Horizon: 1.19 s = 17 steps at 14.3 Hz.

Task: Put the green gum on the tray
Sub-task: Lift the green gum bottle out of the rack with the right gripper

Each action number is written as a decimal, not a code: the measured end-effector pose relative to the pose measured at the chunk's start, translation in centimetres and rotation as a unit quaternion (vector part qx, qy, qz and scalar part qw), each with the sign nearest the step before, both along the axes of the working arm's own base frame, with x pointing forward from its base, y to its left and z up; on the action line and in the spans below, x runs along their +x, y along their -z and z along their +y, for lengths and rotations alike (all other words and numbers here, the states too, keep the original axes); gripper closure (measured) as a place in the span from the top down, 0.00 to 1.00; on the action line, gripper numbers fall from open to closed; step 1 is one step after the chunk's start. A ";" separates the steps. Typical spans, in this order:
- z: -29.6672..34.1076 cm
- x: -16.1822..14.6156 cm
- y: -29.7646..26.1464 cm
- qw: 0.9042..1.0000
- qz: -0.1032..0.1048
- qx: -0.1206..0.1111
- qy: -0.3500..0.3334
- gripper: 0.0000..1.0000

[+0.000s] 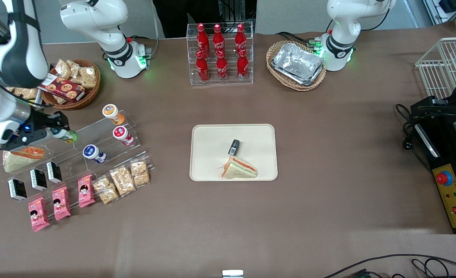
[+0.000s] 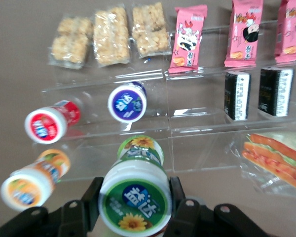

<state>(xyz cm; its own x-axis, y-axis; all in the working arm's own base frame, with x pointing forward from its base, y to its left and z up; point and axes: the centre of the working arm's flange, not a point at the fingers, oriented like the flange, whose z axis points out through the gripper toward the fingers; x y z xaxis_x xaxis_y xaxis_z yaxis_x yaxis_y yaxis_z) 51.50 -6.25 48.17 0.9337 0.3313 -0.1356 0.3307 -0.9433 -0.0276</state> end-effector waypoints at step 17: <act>24.4 -0.1 -9.7 0.988 0.091 0.026 0.119 0.59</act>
<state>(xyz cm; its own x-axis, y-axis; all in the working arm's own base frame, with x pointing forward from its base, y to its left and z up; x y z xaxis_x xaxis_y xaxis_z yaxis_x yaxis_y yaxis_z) 51.44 18.19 57.85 0.9477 0.1159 -0.2974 0.0842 -0.9895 -0.1173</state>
